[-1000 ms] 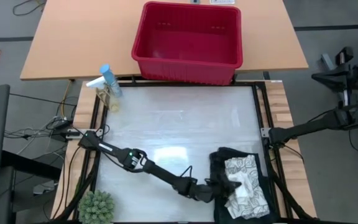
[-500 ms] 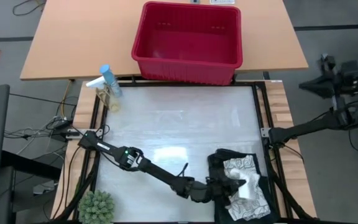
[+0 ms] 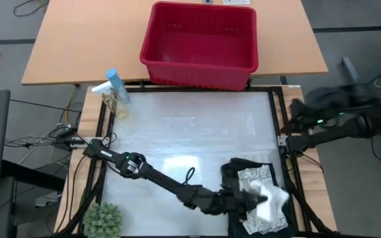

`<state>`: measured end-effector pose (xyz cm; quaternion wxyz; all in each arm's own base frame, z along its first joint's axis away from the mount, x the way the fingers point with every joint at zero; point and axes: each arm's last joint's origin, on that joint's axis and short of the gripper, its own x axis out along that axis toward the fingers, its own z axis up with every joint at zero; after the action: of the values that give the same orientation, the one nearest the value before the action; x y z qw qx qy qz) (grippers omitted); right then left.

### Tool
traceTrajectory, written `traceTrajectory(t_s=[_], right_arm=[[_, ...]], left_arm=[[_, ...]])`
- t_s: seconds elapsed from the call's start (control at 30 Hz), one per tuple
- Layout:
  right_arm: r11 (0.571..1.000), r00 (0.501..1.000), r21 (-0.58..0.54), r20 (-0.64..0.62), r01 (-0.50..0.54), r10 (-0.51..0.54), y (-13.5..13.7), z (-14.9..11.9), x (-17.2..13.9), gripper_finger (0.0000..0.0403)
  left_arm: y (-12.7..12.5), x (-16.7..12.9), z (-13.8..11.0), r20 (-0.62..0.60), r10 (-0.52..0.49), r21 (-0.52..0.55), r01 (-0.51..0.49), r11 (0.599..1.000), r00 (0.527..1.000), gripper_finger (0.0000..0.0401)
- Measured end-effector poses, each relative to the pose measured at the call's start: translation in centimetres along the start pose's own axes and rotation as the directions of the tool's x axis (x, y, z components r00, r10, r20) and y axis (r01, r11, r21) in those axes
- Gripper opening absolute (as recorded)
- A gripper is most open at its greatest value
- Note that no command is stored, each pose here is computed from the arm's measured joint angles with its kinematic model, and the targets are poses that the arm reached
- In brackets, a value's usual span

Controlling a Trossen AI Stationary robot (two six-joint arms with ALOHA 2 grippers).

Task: Fold Laundry from Bin
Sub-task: Stack the white boxer on the white shirt

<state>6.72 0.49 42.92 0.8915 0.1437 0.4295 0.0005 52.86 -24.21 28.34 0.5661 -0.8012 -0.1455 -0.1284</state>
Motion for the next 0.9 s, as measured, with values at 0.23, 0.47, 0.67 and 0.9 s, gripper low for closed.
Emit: traceTrajectory(t_s=[0.23, 0.47, 0.67, 0.9], right_arm=[[0.997, 0.994, 0.01, -0.069, -0.08, 0.08, 0.2, -0.2, 6.8, 0.0017], [0.973, 0.965, 0.025, -0.129, -0.227, 0.229, 3.0, -1.2, 12.6, 0.0016], [0.975, 0.933, 0.013, -0.289, -0.22, 0.214, 6.2, -3.6, 18.2, 0.0016], [0.992, 0.873, -0.047, -0.481, -0.115, 0.079, 8.8, -6.7, 23.4, 0.0016]], left_arm=[[-8.1, -0.9, -3.9, -0.081, -0.09, 0.062, 0.095, 0.994, 0.993, 0.0], [-15.4, -2.7, -5.1, -0.054, 0.245, 0.407, -0.203, 0.891, 0.968, 0.0], [-22.4, -5.4, -4.2, 0.133, 0.325, 0.608, -0.336, 0.72, 0.936, 0.0], [-25.4, -6.7, -3.9, 0.178, 0.317, 0.709, -0.345, 0.614, 0.931, 0.0]])
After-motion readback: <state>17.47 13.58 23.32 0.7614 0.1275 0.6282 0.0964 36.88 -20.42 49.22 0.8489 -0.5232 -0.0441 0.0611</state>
